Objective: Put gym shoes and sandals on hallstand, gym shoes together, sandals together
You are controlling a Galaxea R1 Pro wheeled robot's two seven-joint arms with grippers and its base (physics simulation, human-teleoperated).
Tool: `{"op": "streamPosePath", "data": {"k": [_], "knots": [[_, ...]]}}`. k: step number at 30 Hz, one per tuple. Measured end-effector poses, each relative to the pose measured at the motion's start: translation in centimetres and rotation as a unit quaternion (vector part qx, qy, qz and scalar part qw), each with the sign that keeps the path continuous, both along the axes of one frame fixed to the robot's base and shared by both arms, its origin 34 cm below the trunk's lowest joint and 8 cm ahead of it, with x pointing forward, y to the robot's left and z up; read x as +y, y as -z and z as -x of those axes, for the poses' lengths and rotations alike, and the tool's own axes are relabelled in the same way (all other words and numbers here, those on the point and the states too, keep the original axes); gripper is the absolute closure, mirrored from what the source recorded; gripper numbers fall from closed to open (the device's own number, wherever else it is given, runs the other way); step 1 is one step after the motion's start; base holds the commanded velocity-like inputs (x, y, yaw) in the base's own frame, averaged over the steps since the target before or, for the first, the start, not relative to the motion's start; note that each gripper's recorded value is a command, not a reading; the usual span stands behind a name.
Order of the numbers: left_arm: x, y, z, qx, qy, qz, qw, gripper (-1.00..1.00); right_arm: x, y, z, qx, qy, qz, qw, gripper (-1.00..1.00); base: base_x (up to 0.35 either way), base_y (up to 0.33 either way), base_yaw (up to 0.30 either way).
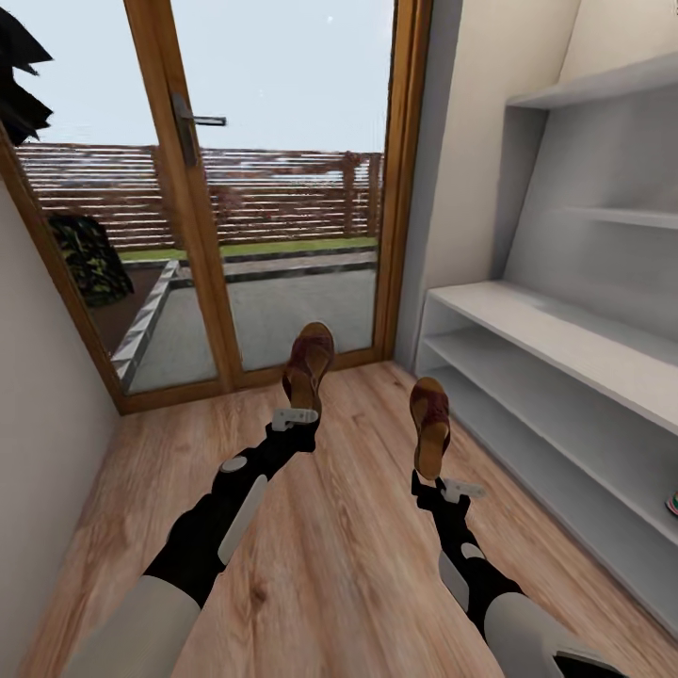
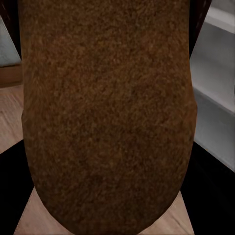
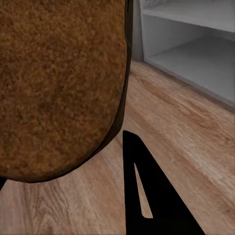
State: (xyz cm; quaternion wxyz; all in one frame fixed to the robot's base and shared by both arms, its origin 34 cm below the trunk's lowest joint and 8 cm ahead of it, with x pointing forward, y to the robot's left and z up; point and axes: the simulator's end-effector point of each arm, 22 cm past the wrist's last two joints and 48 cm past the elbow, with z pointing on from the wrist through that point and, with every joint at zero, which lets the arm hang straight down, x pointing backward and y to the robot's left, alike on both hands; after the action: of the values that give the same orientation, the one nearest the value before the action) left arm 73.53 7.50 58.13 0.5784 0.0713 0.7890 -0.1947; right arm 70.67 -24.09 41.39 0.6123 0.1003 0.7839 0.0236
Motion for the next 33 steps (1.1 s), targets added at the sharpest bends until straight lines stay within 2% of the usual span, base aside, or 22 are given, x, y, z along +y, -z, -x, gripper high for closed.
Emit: {"op": "streamPosePath", "data": {"k": [25,33], "knots": [[0.00,-0.01,0.00,0.000,0.000,0.000,1.0000,1.00,-0.09,-0.02,-0.01,0.000,0.002,-0.001,1.0000,1.00,0.287,0.238,-0.251],[-0.04,0.04,0.00,0.000,0.000,0.000,1.0000,1.00,-0.12,-0.10,-0.08,-0.002,0.002,-0.001,1.0000,1.00,0.072,0.060,-0.255]]}}
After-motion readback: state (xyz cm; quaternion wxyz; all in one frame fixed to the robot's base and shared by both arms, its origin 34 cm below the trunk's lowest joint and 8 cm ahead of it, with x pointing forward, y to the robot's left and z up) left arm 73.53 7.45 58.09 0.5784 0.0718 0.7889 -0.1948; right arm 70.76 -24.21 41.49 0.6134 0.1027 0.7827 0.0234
